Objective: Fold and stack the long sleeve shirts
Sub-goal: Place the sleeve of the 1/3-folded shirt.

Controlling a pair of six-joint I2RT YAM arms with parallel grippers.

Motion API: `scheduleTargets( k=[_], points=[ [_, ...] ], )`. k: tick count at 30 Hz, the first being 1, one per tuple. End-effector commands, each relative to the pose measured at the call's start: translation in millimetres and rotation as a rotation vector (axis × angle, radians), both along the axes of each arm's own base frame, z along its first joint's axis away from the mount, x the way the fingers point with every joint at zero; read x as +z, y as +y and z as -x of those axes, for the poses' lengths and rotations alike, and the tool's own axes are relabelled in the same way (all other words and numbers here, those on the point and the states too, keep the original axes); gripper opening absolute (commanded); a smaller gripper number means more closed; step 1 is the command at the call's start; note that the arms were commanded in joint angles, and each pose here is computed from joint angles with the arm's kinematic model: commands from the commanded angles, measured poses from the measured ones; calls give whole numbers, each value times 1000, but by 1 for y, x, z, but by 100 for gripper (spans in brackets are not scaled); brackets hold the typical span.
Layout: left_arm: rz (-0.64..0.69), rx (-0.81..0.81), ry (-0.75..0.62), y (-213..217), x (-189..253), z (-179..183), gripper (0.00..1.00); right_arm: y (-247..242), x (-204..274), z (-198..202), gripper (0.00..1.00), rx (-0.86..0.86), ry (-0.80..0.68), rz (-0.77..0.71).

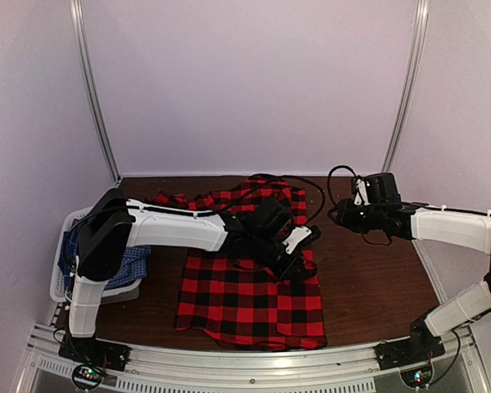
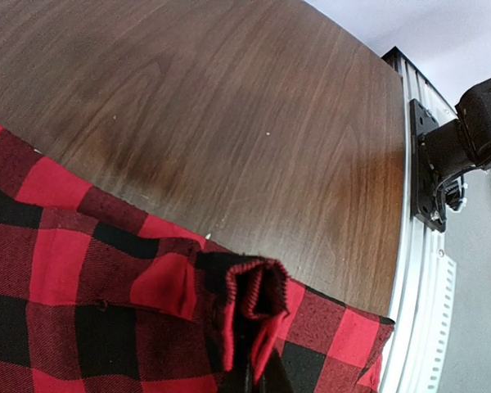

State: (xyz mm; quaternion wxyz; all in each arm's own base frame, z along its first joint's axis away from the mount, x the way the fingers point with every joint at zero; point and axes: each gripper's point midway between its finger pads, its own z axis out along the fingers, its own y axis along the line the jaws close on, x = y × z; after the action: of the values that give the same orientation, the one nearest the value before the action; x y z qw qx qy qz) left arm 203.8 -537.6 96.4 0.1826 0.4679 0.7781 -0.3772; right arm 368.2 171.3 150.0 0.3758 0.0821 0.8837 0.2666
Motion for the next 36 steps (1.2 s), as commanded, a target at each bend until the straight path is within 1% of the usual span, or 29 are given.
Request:
scheduleTargets(
  k=[1, 5, 9, 20, 27, 36],
  points=[
    [-1, -49, 2, -7, -1, 14, 0, -7, 1, 4, 39, -12, -9, 28],
    [-40, -70, 12, -4, -12, 22, 0, -7, 0, 5, 39, -11, -4, 28],
    [-42, -97, 19, -5, -13, 32, 0, -6, -2, 7, 39, -10, 3, 24],
    [-43, -121, 29, -12, -18, 42, 0, -6, -7, 10, 39, -8, 13, 15],
    [-62, -104, 25, -10, -24, 41, 0, -5, -10, 10, 39, -7, 18, 10],
    [-40, -105, 27, -15, -18, 41, 0, -3, -11, 7, 39, -4, 20, 4]
  ],
)
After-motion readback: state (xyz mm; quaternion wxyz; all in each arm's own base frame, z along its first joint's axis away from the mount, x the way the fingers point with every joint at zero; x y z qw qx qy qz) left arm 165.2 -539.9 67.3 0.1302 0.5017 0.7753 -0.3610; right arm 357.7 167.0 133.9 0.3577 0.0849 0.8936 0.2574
